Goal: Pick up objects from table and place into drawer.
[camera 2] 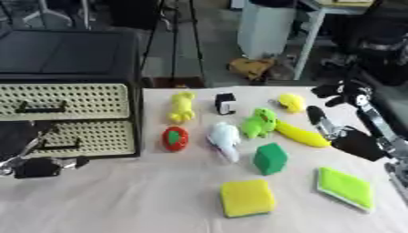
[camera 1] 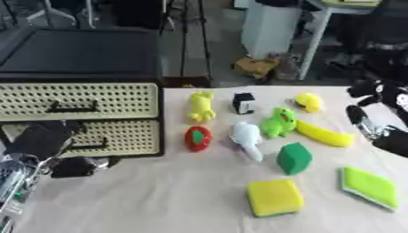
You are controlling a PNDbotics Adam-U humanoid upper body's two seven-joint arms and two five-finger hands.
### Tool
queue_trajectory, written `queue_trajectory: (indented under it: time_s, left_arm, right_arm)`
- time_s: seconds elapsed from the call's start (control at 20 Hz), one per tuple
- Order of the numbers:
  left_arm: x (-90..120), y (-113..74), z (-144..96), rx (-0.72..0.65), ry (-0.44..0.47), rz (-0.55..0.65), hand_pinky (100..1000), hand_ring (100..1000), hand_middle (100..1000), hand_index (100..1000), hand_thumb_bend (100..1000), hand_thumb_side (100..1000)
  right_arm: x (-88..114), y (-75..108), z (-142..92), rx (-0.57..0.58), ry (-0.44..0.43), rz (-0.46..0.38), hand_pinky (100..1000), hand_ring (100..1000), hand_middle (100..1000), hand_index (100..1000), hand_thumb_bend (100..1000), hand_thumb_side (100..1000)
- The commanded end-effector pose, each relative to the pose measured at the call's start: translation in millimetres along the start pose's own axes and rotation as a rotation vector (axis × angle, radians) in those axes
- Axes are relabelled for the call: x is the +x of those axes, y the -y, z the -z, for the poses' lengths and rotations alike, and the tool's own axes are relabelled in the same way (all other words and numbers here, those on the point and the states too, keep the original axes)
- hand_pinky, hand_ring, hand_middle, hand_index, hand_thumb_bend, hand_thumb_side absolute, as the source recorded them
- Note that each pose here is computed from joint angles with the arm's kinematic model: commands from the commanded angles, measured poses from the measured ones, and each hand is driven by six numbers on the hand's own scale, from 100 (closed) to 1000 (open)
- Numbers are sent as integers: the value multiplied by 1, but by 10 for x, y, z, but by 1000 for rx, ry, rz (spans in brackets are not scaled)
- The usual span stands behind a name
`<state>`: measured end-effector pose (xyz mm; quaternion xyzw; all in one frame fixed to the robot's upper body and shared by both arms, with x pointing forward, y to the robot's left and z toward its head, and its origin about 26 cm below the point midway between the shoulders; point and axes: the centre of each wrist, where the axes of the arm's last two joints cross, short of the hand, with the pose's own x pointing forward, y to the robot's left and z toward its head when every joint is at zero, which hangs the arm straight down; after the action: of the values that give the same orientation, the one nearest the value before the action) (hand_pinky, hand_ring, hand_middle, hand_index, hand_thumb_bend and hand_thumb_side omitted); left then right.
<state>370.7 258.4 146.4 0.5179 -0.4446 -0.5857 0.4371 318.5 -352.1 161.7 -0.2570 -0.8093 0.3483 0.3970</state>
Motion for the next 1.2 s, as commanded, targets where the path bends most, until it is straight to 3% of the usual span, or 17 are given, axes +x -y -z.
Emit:
queue_trajectory:
  time_s: [0.05, 0.7, 1.2]
  left_arm:
    - [-53, -127, 31, 50, -32, 13, 100, 100, 100, 839, 733, 1000]
    - [-47, -102, 75, 20, -29, -9, 100, 100, 100, 808, 733, 1000]
    - [19, 22, 153, -66, 17, -38, 100, 100, 100, 754, 744, 1000]
  right_arm:
    - [11, 96, 24, -10, 13, -18, 675, 758, 722, 785, 274, 676]
    - [13, 91, 26, -8, 14, -17, 675, 758, 722, 784, 273, 676]
    - [13, 83, 28, -8, 15, -13, 675, 758, 722, 784, 271, 676]
